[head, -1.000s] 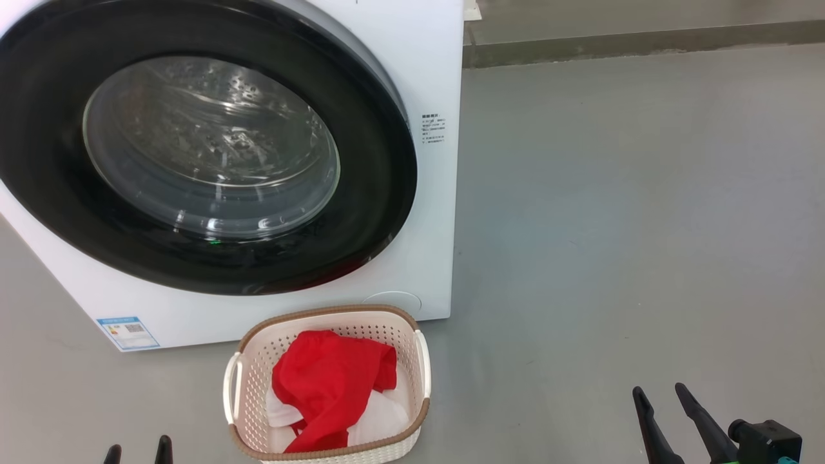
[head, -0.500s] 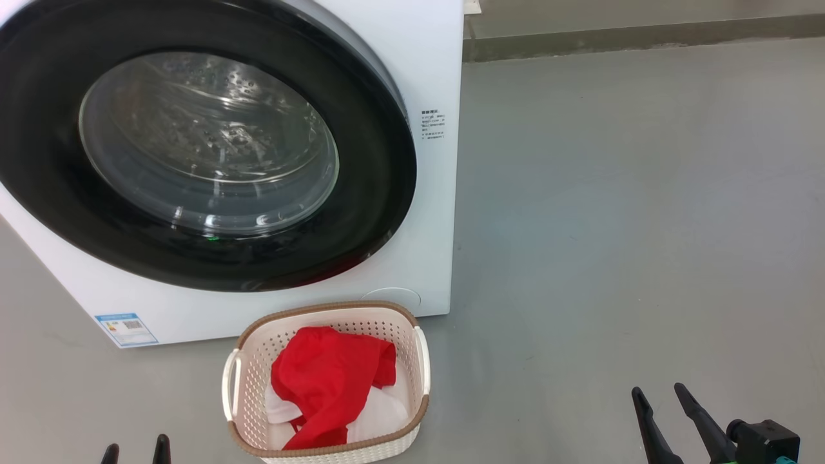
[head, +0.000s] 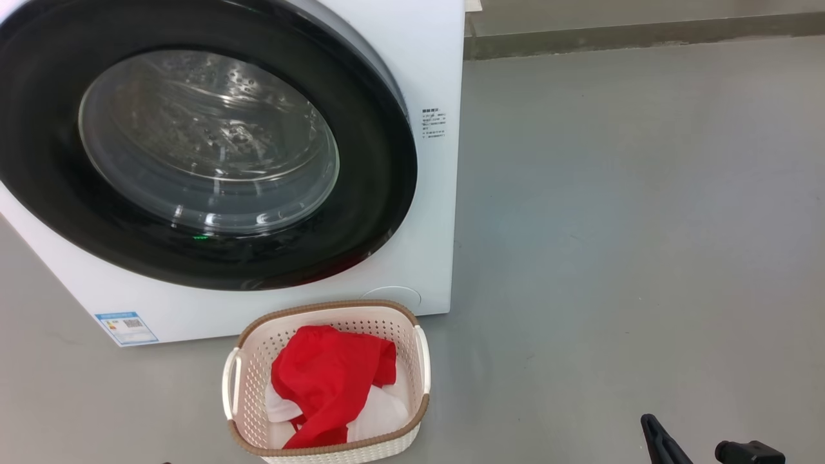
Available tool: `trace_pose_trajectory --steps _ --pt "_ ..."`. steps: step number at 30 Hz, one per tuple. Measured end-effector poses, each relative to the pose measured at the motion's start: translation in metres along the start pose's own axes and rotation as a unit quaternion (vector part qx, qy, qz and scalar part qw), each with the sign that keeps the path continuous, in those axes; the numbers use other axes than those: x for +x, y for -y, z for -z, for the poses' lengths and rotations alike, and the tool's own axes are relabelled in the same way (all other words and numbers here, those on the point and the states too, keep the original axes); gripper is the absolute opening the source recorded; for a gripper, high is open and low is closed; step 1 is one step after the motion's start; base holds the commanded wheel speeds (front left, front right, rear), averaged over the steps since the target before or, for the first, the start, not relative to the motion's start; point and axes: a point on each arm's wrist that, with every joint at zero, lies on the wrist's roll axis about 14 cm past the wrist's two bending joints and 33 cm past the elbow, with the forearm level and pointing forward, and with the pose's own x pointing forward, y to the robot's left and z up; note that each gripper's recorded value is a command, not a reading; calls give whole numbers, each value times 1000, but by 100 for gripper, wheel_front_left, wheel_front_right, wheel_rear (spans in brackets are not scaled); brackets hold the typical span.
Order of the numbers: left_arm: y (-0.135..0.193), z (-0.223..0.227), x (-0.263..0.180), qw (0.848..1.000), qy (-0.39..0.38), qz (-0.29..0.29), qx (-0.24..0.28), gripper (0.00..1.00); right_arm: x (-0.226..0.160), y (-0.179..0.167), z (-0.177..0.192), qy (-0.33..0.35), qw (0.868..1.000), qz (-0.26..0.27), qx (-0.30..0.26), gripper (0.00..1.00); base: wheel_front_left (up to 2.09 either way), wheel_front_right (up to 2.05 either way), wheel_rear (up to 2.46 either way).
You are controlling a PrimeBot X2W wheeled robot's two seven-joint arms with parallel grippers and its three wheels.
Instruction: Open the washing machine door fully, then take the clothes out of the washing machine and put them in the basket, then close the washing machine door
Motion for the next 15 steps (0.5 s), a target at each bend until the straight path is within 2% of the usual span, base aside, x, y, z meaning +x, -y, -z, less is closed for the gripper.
trace_pose_trajectory --steps 15 --pt "-5 3 3 997 -11 -17 -71 0 1 5 1 -7 997 20 74 0 0 0 0"
